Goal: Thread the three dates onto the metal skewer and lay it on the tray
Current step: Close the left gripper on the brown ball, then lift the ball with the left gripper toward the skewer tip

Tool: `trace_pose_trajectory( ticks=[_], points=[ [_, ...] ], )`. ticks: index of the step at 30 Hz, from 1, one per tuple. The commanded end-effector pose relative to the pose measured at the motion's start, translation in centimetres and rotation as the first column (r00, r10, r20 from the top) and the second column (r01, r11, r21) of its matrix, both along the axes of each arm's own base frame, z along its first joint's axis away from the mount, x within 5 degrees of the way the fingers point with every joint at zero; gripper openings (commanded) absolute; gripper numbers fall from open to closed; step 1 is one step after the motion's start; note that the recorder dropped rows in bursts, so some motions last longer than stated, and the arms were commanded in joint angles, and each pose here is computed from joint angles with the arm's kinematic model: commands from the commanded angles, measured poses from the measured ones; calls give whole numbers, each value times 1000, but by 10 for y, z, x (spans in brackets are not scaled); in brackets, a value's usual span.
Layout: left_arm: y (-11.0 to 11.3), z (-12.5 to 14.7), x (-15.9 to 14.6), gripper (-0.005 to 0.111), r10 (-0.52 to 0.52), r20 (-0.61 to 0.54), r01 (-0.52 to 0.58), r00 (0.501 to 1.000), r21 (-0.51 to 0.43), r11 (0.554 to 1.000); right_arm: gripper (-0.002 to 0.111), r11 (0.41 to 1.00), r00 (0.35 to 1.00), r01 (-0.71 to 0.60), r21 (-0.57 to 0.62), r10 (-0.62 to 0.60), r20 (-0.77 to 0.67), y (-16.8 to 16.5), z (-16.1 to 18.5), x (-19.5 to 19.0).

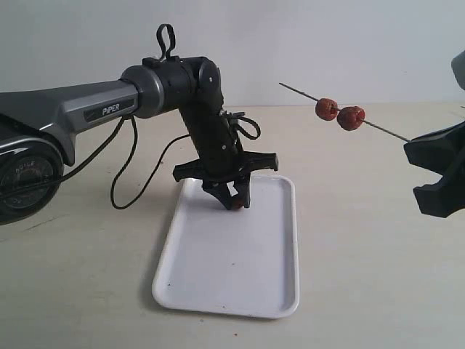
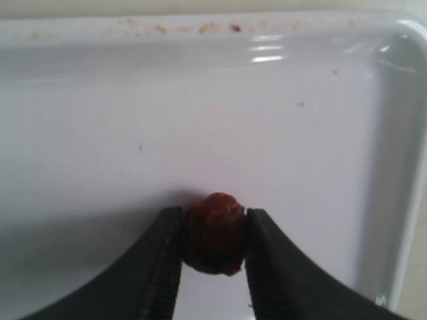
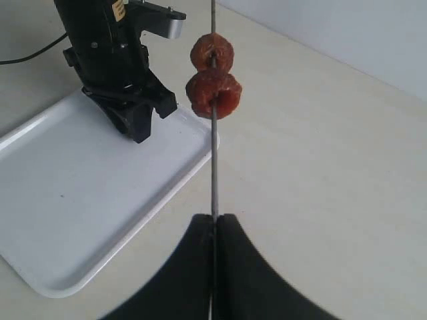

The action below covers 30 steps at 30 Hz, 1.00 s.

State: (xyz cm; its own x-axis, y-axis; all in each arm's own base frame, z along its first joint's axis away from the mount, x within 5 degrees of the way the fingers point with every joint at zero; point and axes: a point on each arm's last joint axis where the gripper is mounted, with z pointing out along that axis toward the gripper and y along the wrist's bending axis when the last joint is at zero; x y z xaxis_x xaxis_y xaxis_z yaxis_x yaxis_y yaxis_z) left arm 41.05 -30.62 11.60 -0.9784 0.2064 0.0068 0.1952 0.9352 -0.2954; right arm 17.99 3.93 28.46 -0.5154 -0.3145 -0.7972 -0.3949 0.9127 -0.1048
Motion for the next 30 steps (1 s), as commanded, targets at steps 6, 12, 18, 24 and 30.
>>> trace_pose_trajectory(
  ticks=[6, 12, 18, 24, 30],
  points=[
    [-1, -7, -4, 34, -34, -21, 35, 999, 20, 999, 0, 1000, 1000, 8, 1, -8, 13, -1, 1, -1],
    [-2, 10, -3, 34, -126, 38, 127, 991, -7, 992, 0, 1000, 1000, 6, -3, -6, 16, -2, 1, -1],
    [-3, 25, -1, 34, -251, 115, 254, 961, -16, 967, 0, 1000, 999, 12, -4, -11, 34, -2, 2, -1],
    [-1, 46, -1, 34, -350, 191, 358, 917, -10, 934, 0, 1000, 999, 10, -23, -9, 42, -3, 2, 0],
    [2, 73, -3, 34, -528, 303, 543, 793, 41, 839, 0, 1000, 991, 25, -17, -23, 128, -6, 18, -15]
  ],
)
